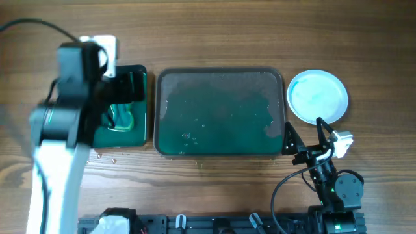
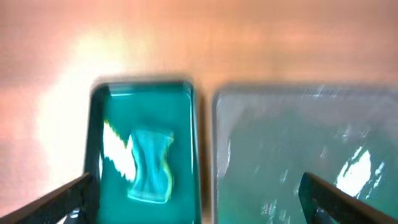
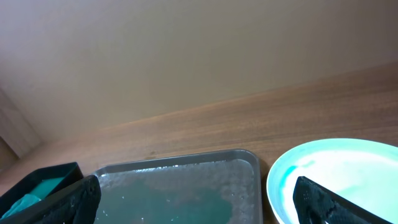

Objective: Clean dirty plates on tray and stack at the side

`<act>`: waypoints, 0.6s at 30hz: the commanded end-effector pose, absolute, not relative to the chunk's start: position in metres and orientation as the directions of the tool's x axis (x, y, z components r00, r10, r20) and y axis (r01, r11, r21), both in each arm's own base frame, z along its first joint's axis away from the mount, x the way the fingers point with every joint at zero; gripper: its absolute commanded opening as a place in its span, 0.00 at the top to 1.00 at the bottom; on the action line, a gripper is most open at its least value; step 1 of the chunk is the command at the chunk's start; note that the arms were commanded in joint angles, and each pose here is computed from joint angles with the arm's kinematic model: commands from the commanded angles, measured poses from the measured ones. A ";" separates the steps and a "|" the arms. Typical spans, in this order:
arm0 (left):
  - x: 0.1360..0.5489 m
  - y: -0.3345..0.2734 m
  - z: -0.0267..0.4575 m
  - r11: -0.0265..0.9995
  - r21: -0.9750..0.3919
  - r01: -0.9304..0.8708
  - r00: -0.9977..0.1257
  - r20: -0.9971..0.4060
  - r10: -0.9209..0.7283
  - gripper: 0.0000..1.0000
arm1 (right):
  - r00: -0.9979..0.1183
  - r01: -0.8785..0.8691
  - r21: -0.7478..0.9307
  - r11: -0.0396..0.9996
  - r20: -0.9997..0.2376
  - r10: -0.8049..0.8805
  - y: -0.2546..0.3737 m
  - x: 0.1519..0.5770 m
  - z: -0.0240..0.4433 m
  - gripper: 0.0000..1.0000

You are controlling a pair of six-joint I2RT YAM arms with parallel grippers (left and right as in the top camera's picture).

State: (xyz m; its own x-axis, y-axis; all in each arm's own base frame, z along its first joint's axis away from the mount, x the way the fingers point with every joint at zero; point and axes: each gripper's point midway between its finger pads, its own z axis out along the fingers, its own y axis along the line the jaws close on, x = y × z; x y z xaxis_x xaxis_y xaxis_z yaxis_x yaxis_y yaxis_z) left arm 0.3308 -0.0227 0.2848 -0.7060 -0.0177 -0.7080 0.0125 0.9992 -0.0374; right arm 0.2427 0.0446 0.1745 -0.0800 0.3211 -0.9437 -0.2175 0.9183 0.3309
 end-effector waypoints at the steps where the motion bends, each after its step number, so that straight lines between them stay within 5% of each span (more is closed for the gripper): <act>1: 0.310 -0.027 0.307 0.993 -0.104 0.057 -0.552 -0.832 -0.055 0.00 | -0.063 -0.211 0.335 0.918 -0.942 0.329 0.043 0.242 0.178 0.00; 5: 0.285 -0.024 0.286 0.987 -0.126 0.101 -0.356 -0.931 -0.082 0.00 | -0.063 -0.211 0.335 0.918 -0.942 0.330 0.043 0.242 0.178 0.00; 18: 0.242 -0.022 0.207 0.988 -0.097 0.123 -0.111 -0.990 -0.083 0.00 | -0.062 -0.212 0.335 0.918 -0.942 0.329 0.043 0.242 0.178 0.00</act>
State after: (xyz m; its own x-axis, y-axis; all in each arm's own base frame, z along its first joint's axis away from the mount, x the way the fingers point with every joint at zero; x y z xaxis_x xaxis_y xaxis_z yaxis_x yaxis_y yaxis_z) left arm 0.2455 -0.0215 0.2249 -0.1217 -0.0730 -0.9899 0.1150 0.9895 -0.0871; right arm 0.2425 0.0445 0.1754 -0.0759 0.3214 -0.9439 -0.2186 0.9182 0.3302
